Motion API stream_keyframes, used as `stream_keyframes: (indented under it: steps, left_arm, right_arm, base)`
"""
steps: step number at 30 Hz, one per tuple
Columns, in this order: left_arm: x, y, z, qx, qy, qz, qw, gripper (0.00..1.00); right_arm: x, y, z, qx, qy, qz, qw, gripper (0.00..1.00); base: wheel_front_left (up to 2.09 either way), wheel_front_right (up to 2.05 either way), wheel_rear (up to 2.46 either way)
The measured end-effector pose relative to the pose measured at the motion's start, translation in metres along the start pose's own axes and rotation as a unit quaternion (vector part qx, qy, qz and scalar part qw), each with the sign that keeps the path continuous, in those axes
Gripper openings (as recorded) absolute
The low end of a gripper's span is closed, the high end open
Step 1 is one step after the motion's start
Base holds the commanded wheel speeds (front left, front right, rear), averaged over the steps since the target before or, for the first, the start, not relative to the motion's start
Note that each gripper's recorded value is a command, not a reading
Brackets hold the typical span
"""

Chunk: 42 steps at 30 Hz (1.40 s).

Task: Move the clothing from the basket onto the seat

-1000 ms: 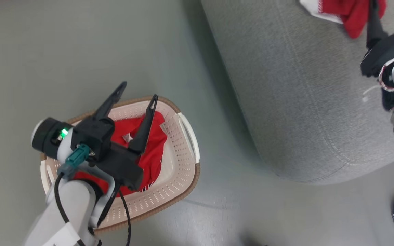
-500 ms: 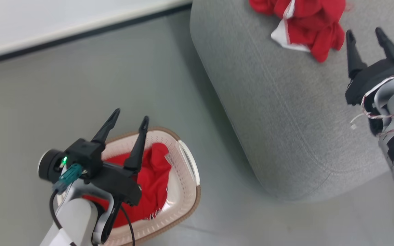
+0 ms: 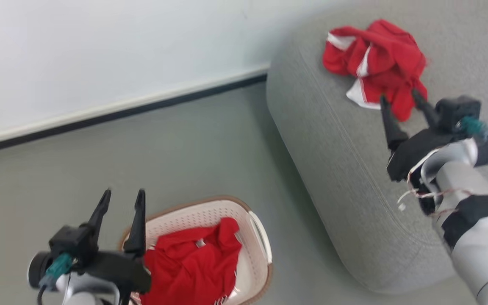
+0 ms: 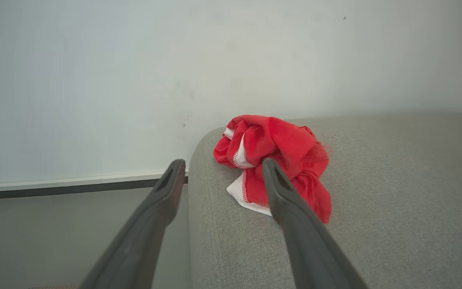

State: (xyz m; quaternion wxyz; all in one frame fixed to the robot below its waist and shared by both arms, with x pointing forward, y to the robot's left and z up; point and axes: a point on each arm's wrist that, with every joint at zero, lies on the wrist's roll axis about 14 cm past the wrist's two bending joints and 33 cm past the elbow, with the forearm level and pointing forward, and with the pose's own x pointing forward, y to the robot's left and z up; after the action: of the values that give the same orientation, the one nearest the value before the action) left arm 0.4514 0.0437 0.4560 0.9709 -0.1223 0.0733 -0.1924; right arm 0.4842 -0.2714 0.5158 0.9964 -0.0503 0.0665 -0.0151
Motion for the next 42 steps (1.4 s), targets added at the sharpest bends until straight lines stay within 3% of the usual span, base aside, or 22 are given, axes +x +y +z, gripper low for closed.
stream_keyframes:
  steps: [20,42]
  left_arm:
    - [-0.127,0.071,0.021,-0.004,-0.050,0.163,0.985,1.00]
    - [-0.161,0.080,0.027,-0.010,-0.076,0.201,0.977,1.00]
  right_arm:
    - [-0.061,0.111,0.017,0.061,-0.077,0.098,0.990,1.00]
    - [-0.121,0.127,-0.007,0.093,-0.092,0.088,0.988,1.00]
  base:
    - [0.00,0.00,0.00]
    - [0.00,0.00,0.00]
